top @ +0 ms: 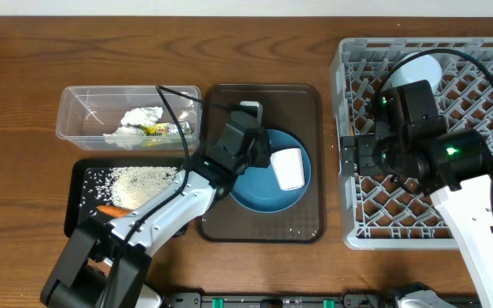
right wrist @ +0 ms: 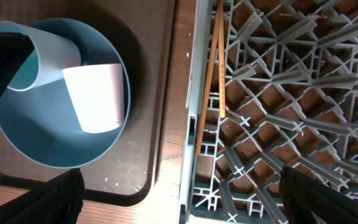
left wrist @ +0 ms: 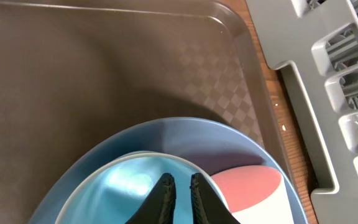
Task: Sort waste into correct bins and load items into the dishwasher rack
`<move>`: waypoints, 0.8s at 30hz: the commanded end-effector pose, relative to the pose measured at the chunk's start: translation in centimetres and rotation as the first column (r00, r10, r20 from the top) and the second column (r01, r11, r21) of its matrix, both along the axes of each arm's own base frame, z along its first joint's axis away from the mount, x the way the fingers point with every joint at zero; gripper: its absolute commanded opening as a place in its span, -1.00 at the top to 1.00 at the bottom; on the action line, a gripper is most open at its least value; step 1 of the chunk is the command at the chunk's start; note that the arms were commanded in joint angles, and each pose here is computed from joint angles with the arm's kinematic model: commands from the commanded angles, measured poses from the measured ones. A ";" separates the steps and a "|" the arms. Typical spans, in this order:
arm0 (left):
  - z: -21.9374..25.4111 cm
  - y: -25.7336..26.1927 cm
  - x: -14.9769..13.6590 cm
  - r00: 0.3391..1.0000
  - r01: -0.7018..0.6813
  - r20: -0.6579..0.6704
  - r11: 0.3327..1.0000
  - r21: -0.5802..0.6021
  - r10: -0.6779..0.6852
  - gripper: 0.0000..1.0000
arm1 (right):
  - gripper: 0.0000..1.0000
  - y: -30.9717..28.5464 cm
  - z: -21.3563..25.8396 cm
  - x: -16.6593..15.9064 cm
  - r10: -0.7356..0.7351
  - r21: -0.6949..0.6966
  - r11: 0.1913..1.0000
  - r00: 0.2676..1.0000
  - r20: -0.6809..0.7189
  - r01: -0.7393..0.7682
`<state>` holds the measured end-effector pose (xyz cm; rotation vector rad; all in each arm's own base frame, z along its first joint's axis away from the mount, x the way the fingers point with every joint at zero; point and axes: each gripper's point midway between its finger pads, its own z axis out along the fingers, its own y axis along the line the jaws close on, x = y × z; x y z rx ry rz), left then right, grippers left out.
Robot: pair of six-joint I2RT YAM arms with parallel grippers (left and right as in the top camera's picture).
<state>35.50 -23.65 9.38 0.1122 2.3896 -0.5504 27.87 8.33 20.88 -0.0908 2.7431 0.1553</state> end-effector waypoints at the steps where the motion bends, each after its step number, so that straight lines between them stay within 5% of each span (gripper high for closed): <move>1: 2.4 -0.9 1.1 0.998 0.026 0.051 1.000 -0.011 -0.025 0.68 | -0.99 -0.1 0.0 0.1 -0.013 0.002 1.000 1.000 0.000 0.013; 15: 6.8 -0.4 1.6 0.999 0.050 -0.019 0.997 0.062 -0.049 0.57 | -0.99 -0.1 0.0 0.1 -0.013 0.002 1.000 1.000 0.000 0.013; 19: 8.0 2.7 1.4 0.992 -0.060 -0.097 0.987 0.148 0.075 0.57 | -0.98 -0.1 0.0 0.1 -0.013 0.002 1.000 1.000 0.000 0.013; 21: 7.5 4.0 1.0 0.977 -0.120 -0.160 0.983 0.139 0.142 0.29 | -0.98 -0.1 0.0 0.1 -0.014 0.003 1.000 1.000 0.000 0.014; 24: 6.3 6.0 0.2 0.948 -0.171 -0.243 0.972 0.161 0.206 0.20 | -0.98 -0.1 0.1 0.1 -0.013 0.002 1.000 1.000 0.001 0.013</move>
